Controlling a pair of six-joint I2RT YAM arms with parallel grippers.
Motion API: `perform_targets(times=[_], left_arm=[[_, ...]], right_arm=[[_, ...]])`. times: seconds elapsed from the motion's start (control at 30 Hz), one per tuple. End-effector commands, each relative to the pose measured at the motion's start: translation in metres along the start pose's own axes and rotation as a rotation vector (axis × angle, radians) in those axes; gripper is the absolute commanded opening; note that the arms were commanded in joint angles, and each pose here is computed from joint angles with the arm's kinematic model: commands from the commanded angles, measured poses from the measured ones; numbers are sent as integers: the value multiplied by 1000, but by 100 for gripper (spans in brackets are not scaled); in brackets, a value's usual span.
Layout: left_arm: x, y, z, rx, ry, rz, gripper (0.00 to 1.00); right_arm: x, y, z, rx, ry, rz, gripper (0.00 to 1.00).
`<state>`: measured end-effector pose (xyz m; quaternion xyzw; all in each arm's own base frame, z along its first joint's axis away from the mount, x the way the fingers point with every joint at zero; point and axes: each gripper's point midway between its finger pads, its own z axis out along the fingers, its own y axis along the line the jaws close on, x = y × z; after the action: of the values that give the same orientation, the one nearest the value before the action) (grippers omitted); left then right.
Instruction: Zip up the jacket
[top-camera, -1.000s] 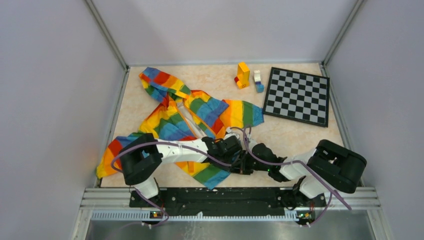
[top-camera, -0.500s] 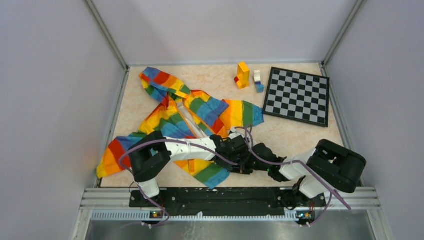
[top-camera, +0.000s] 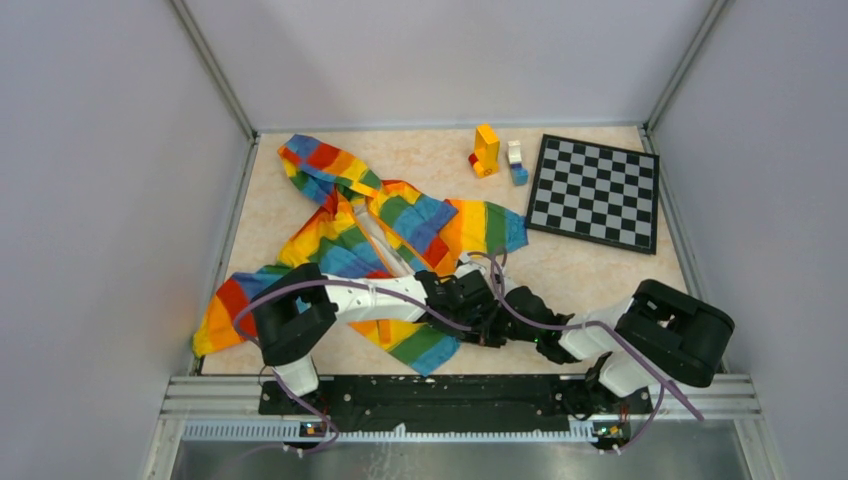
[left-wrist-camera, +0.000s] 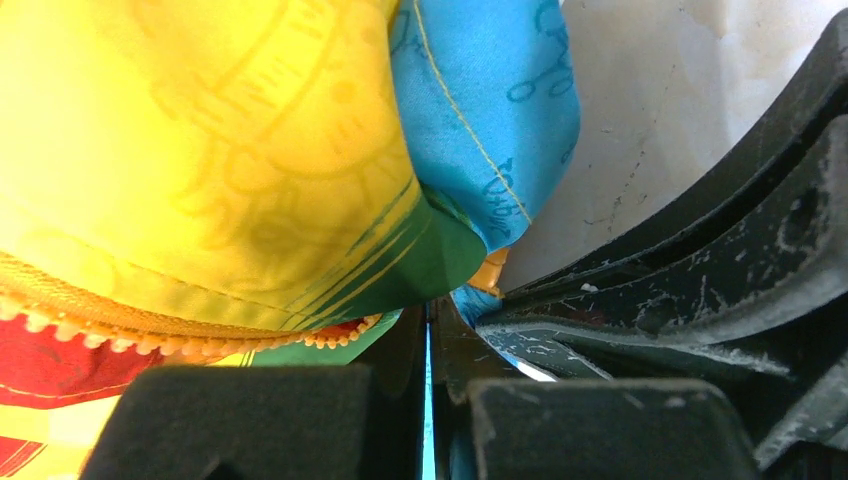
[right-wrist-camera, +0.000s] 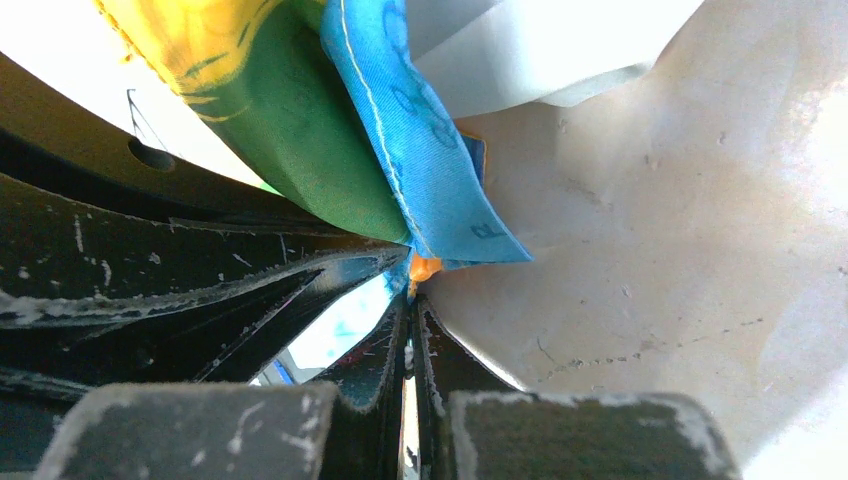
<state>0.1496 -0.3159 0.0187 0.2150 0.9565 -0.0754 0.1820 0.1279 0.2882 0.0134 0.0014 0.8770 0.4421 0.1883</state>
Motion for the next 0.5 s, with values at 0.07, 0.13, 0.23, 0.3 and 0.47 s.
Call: perform_targets(times=[0.07, 0.13, 0.23, 0.3, 0.47], left_arm=[[-16, -6, -1, 69, -79, -29, 11], [-20, -7, 0, 67, -87, -22, 16], [-23, -10, 3, 67, -90, -10, 24], [-23, -11, 4, 69, -87, -10, 28], [-20, -3, 11, 18, -69, 4, 34]], right_arm=[[13, -17, -3, 47, 34, -19, 0], [14, -17, -2, 44, 41, -19, 0], [15, -17, -1, 41, 45, -17, 0], [15, -16, -1, 35, 49, -18, 0], [16, -15, 0, 30, 54, -19, 0]])
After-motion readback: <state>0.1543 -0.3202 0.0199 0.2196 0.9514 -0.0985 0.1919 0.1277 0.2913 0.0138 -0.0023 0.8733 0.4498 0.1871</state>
